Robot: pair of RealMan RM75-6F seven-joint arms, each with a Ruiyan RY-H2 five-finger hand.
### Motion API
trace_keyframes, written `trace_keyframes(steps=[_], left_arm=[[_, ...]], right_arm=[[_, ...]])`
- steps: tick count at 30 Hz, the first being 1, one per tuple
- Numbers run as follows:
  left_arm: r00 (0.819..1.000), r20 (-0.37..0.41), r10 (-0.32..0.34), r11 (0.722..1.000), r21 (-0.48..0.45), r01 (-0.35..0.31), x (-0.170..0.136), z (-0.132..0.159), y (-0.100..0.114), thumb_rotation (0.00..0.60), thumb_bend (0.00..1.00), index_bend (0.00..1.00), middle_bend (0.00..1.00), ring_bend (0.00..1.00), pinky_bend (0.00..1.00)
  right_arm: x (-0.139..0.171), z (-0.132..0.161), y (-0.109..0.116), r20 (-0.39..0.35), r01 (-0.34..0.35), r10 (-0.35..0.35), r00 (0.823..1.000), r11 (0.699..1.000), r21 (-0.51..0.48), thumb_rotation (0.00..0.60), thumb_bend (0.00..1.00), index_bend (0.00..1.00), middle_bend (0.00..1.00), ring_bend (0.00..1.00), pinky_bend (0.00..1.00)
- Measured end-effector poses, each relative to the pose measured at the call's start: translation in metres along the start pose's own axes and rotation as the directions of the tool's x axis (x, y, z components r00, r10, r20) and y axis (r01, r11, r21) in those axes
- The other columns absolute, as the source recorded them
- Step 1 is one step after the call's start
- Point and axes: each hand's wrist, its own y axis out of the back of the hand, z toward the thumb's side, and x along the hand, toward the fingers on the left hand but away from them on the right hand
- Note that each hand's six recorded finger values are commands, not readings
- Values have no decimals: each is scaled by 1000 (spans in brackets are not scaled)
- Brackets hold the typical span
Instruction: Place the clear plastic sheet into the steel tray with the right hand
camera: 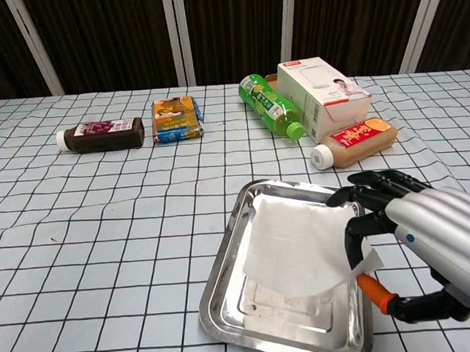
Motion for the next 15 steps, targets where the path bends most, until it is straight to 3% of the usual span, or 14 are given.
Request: trace_keyframes(steps=[15], left_arm=[[1000,1,1,1000,-6,-1,0,-1,1,600,0,0,0,0,0]], right_arm=[[-5,16,-17,27,-62,62,998,998,0,600,520,628,191,21,0]])
